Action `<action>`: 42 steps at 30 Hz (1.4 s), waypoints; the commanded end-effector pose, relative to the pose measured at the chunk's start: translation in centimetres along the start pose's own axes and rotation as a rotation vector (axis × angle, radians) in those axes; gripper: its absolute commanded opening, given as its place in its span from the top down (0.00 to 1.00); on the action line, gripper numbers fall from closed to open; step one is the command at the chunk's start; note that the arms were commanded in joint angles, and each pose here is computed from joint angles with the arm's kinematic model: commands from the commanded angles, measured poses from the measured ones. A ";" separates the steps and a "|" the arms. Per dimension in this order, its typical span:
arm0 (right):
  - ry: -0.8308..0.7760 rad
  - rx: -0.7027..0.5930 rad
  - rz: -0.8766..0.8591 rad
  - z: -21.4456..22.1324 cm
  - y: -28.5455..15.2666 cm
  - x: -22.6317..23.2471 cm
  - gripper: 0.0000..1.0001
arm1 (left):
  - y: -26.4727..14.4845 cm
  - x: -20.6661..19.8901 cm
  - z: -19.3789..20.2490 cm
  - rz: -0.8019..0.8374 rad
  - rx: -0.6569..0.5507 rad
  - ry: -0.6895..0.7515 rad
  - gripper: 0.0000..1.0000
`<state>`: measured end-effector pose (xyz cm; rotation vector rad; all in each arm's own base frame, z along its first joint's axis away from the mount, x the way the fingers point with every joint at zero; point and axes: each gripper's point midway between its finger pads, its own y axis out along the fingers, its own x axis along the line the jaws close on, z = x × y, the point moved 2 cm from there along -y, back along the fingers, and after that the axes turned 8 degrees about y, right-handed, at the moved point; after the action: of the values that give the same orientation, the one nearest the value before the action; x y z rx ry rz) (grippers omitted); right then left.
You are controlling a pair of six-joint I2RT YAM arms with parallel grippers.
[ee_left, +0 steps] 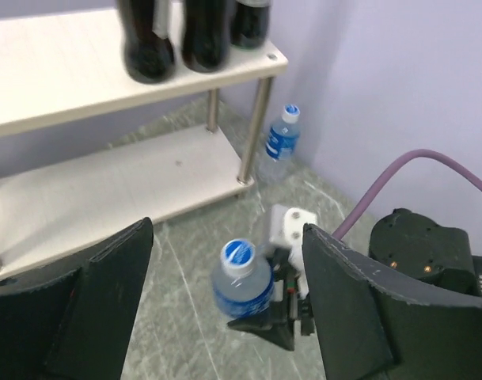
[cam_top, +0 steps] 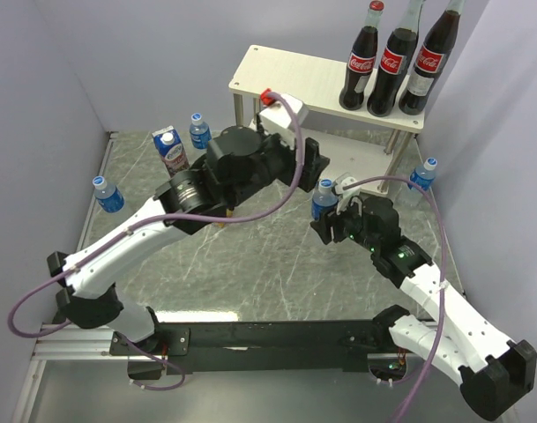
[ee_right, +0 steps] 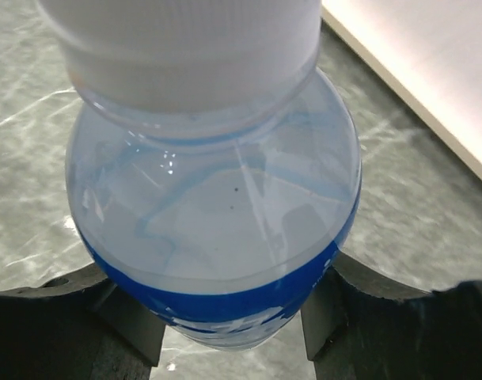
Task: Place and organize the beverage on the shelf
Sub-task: Pick up the drink from the center of the board, then place the drink on the shelf.
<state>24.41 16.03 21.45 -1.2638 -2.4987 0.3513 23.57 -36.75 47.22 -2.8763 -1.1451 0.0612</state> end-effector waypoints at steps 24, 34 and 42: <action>-0.027 -0.506 0.392 -10.3 4.3 -14.7 0.86 | -13.0 10.9 12.3 -0.461 0.033 0.115 0.18; -0.002 -0.608 0.501 -12.2 4.4 -17.8 0.85 | -14.4 11.3 13.3 -0.471 0.024 0.077 0.18; 0.013 -0.645 0.553 -13.0 4.7 -19.8 0.85 | -14.1 11.1 13.6 -0.468 0.037 0.074 0.18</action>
<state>41.64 4.28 18.07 -2.0270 -2.1659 0.0533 21.18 -18.33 33.74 -2.4531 -1.7062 -0.0657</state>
